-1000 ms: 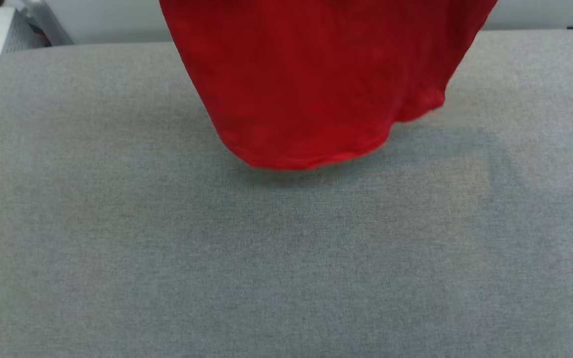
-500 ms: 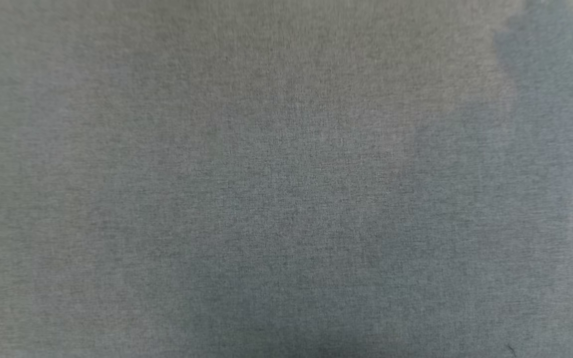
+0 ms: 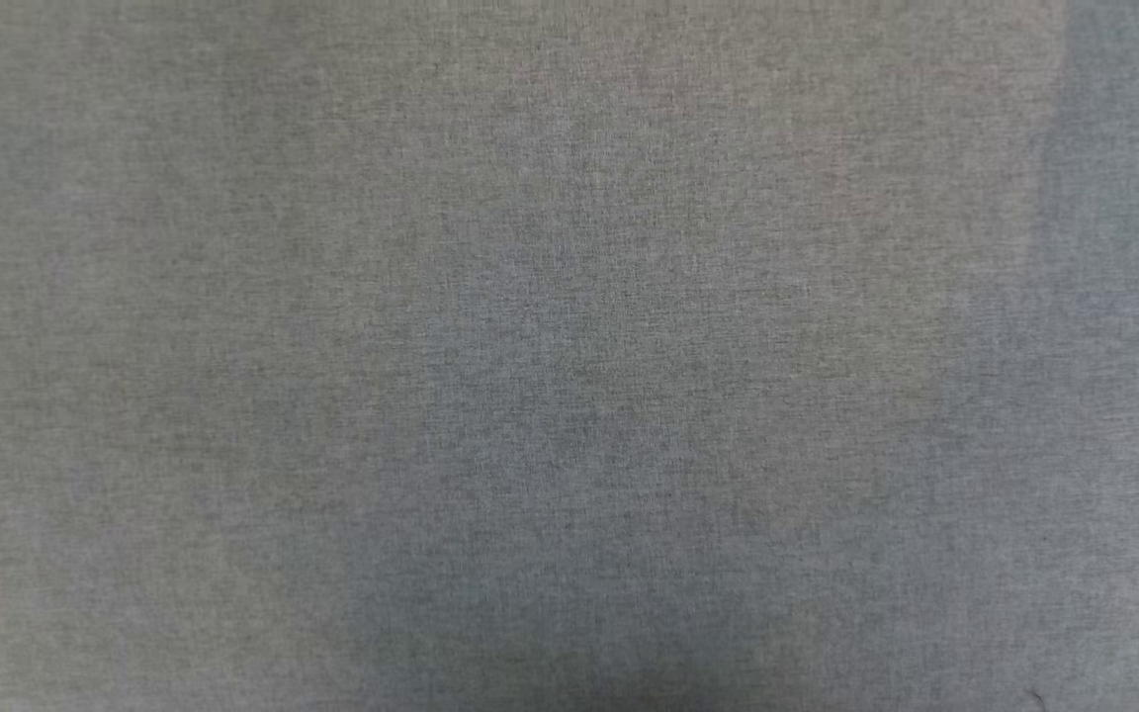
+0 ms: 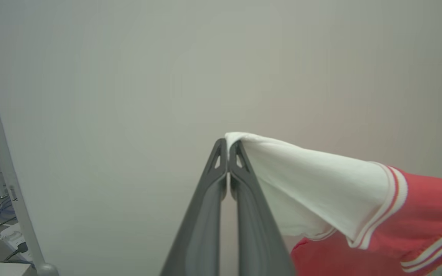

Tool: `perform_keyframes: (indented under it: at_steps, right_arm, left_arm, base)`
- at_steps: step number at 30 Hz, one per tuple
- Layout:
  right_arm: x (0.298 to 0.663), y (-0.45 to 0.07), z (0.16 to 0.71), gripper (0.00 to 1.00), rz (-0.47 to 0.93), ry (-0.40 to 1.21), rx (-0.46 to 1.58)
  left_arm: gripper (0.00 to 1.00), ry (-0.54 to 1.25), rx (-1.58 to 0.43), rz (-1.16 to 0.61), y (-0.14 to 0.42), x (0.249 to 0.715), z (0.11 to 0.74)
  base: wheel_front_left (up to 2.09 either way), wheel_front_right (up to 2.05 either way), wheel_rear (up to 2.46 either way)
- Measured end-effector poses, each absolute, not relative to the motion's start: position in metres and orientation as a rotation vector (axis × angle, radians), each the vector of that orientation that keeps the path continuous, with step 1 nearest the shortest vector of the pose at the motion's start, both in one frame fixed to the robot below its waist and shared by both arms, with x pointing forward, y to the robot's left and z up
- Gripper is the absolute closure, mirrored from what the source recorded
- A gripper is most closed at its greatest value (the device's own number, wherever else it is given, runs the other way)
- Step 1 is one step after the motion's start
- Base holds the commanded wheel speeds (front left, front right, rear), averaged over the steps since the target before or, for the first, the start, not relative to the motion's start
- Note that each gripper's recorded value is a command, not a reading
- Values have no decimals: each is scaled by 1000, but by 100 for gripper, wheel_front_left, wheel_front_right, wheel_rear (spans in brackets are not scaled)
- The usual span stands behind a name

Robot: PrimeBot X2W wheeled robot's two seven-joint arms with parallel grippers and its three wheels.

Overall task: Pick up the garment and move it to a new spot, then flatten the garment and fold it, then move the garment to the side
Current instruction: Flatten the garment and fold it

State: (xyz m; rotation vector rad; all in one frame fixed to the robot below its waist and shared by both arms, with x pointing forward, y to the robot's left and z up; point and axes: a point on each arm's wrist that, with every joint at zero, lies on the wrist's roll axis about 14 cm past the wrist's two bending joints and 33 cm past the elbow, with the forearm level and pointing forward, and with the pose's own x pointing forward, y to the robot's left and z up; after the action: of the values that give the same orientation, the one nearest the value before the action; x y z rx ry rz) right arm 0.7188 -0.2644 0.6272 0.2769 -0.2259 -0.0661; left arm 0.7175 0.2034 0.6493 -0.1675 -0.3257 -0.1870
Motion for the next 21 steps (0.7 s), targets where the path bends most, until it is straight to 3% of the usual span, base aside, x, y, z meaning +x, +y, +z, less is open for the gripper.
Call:
perform_keyframes:
  at_steps: [7, 13, 21]
  right_arm:
    - [686, -258, 563, 100, -62, -62, 284]
    - [635, -261, 511, 100, -70, 131, 295]
    - [565, -265, 477, 100, -59, 355, 306]
  left_arm:
    - [100, -177, -231, -180, 200, 683, 583]
    - [100, 7, -282, -165, 198, 626, 516]
    - [100, 184, -346, -120, 208, 546, 472]
  base:
    - [0, 0, 0]
    - [0, 0, 0]
    - [0, 0, 0]
